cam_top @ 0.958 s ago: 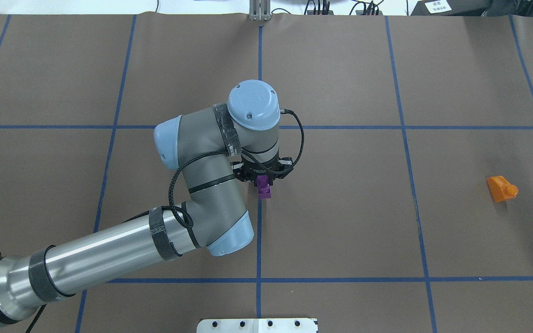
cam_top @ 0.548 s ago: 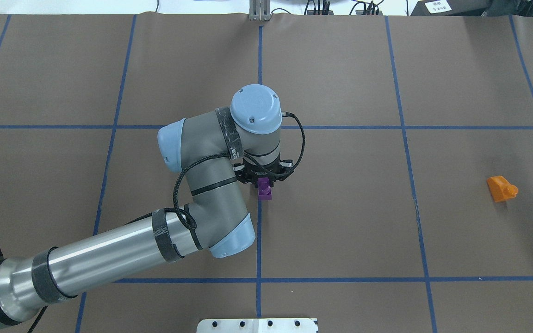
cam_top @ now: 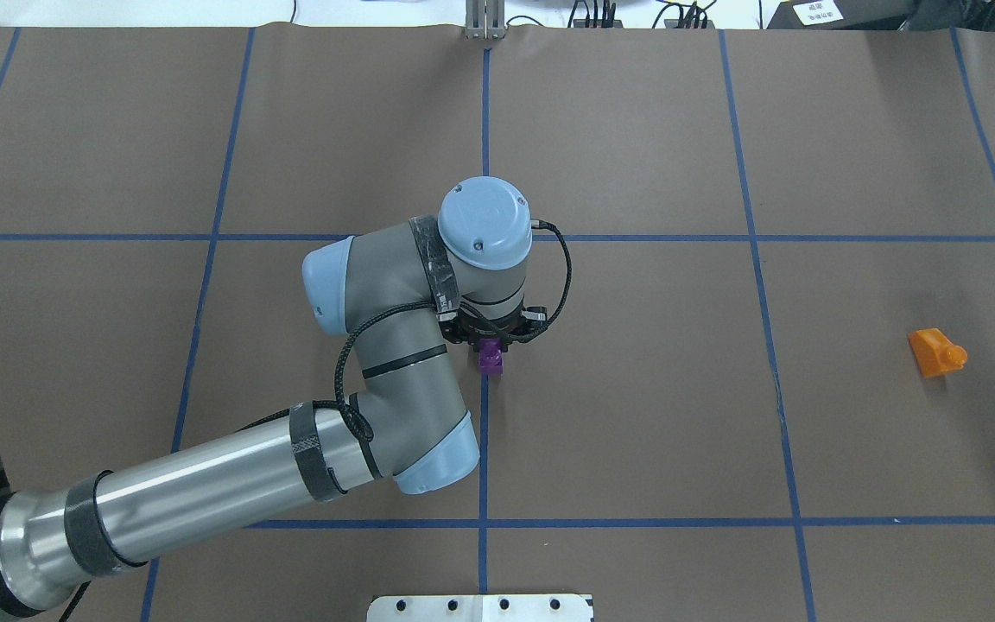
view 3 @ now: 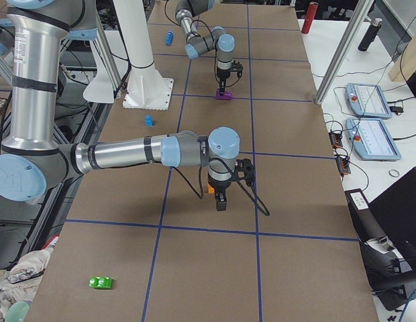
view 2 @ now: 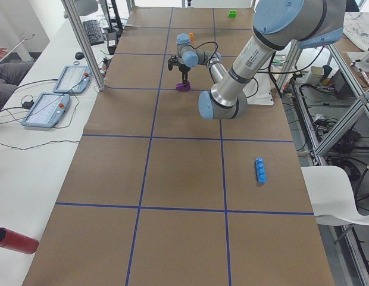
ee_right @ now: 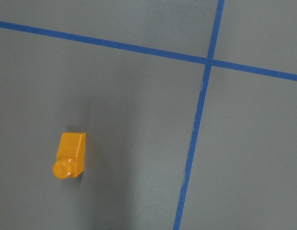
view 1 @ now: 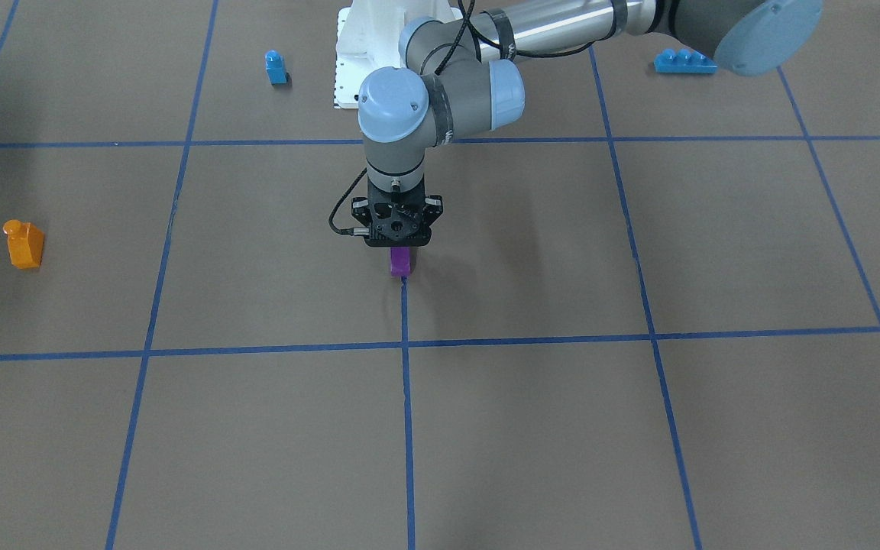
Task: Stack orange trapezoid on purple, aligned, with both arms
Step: 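Release the purple block with the left gripper while the right gripper reaches out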
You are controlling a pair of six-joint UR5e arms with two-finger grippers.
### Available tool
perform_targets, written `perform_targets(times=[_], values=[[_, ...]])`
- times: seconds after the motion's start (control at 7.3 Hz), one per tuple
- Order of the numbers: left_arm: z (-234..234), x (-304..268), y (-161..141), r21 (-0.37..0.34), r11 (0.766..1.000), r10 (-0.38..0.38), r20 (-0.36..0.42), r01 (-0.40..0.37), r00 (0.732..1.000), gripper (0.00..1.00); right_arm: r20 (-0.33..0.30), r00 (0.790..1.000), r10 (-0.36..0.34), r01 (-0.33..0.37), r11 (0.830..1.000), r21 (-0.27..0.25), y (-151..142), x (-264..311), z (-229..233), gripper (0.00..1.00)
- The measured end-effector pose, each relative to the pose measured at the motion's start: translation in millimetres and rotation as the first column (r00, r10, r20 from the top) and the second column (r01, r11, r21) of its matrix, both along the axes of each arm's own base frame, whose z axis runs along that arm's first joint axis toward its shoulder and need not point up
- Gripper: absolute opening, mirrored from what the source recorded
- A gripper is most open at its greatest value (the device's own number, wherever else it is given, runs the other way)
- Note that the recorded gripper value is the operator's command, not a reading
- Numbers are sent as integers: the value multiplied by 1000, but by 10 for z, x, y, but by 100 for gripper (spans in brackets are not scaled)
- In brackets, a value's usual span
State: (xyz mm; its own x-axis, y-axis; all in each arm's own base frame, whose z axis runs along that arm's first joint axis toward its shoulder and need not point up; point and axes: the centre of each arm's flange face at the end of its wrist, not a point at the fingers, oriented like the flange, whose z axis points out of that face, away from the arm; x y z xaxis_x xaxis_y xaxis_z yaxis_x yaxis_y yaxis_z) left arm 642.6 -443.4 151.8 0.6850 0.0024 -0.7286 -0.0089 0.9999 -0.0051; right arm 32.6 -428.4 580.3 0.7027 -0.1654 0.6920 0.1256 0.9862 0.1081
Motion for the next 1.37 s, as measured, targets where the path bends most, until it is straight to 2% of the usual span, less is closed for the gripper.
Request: perform_targets(times=[0.14, 0.27, 0.41, 0.82, 0.96, 1.23, 1.37], values=[[10, 10, 12, 2, 1000, 4, 2, -4, 1000, 51, 0, 1000, 0, 0, 1000, 0, 0, -1, 1, 100], [17, 24, 31, 3, 1000, 8, 2, -8, 1000, 72, 0, 1000, -1, 1, 1000, -1, 0, -4, 5, 100], [24, 32, 43, 4, 1000, 10, 3, -10, 1000, 99, 0, 1000, -1, 1, 1000, -2, 0, -6, 7, 100], [17, 79, 113, 39, 999, -10, 18, 9, 1000, 99, 0, 1000, -1, 1, 1000, -2, 1, -2, 11, 100], [-116, -49, 99, 53, 998, -17, -5, 17, 1000, 99, 1, 1000, 0, 0, 1000, 4, -8, -5, -19, 100], [-312, -714, 130, 63, 998, 18, -48, -15, 999, 99, 8, 1000, 24, -24, 1000, 1, -22, -52, -131, 100], [-217, -1217, 269, 91, 995, 56, -52, -51, 997, 99, 15, 999, 44, -44, 999, 2, -43, -173, -245, 100]])
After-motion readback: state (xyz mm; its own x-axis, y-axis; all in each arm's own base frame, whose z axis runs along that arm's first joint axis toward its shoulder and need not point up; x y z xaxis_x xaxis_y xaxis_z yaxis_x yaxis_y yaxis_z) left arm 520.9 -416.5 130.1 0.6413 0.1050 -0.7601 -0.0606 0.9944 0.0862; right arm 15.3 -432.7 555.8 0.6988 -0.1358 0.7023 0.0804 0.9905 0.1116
